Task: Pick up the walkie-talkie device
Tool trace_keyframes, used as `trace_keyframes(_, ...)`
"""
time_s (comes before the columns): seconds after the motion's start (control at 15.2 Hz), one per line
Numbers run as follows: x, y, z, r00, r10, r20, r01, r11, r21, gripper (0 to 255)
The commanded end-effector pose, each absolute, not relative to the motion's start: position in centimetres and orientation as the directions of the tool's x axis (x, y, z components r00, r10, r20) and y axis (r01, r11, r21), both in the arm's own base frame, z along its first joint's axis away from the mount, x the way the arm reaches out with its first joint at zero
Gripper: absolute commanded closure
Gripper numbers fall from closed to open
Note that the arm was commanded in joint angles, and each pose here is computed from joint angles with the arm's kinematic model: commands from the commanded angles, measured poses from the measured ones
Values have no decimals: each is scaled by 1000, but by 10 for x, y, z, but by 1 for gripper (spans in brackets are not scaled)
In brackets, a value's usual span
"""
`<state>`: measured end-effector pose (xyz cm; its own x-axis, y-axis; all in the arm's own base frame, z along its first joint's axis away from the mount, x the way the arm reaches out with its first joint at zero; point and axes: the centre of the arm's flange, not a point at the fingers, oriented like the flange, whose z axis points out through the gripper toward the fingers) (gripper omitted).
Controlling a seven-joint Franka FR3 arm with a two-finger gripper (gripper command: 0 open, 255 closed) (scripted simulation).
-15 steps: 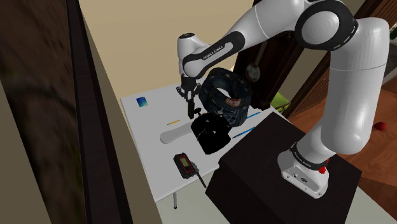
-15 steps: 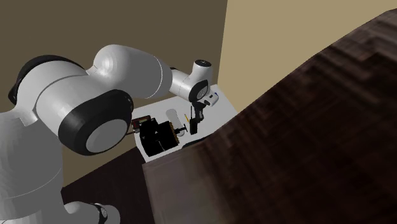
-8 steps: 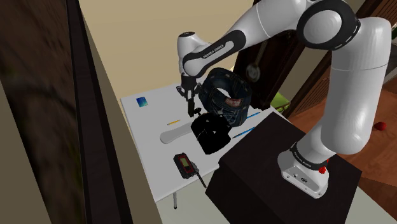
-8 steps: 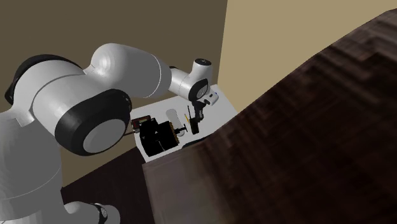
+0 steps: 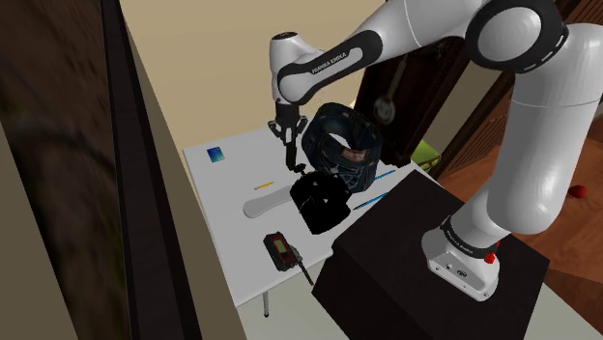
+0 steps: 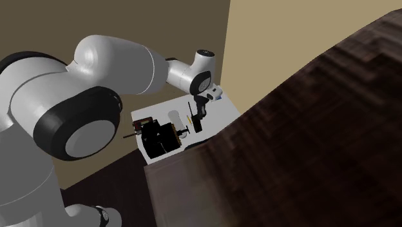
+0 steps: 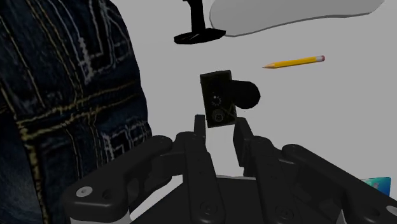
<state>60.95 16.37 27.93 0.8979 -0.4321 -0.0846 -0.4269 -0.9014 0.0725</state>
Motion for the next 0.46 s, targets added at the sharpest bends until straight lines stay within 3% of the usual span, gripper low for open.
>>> trace_keyframes(0.0, 610, 164, 290, 898, -432, -85, -427, -901, 73, 255)
trace_keyframes(0.4, 610, 164, 312, 898, -432, -85, -427, -901, 73, 255)
